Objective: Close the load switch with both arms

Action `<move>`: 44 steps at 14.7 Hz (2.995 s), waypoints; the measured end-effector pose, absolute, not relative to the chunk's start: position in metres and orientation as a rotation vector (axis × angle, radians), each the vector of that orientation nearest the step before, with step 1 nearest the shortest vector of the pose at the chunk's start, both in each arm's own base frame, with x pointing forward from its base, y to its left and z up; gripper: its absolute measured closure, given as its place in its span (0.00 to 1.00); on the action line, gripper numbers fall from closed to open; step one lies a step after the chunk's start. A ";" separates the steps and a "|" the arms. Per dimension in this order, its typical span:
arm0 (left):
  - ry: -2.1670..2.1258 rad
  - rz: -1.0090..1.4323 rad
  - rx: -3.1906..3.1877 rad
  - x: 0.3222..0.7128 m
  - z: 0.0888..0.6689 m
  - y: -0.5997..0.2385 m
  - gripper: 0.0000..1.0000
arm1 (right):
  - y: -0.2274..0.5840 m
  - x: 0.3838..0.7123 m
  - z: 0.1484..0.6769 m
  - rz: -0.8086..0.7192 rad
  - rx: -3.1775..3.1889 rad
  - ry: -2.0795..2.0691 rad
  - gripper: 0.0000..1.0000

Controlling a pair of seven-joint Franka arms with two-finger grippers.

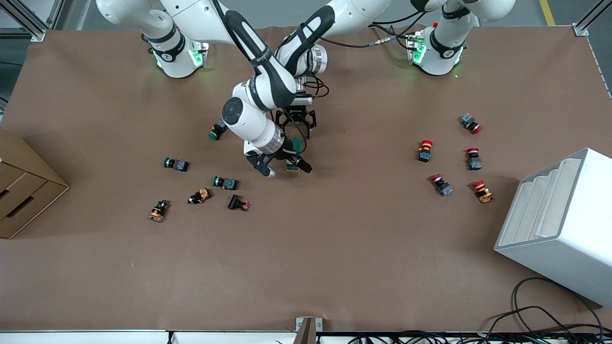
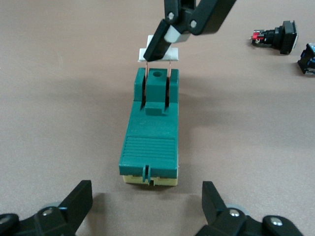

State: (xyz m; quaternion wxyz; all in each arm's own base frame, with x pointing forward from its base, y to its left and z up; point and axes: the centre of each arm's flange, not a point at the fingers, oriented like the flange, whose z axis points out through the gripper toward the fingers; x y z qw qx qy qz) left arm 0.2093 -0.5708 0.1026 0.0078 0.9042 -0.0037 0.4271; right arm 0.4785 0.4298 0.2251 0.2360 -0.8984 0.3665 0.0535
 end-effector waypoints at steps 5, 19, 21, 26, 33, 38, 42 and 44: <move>-0.014 1.337 2.826 0.209 0.102 -0.571 0.01 | 0.431 0.495 0.214 0.138 -2.455 1.021 0.00; -0.014 1.340 2.825 0.209 0.102 -0.571 0.01 | 0.381 0.555 0.240 0.135 -2.559 0.948 0.00; -0.014 1.340 2.825 0.209 0.102 -0.571 0.01 | 0.352 0.572 0.264 0.139 -2.672 0.849 0.00; -0.013 1.342 2.824 0.210 0.103 -0.571 0.01 | 0.235 0.598 0.339 0.264 -2.832 0.529 0.00; -0.046 1.357 2.829 0.213 0.106 -0.573 0.01 | 0.093 0.611 0.461 0.432 -3.017 0.173 0.00; -0.015 1.361 2.824 0.230 0.136 -0.591 0.01 | 0.017 0.618 0.519 0.411 -3.110 0.047 0.00; 0.072 1.304 2.884 0.265 0.181 -0.611 0.01 | 0.002 0.619 0.553 0.356 -3.142 0.062 0.00; 0.138 1.238 2.926 0.293 0.218 -0.619 0.01 | -0.011 0.620 0.560 0.332 -3.143 0.093 0.00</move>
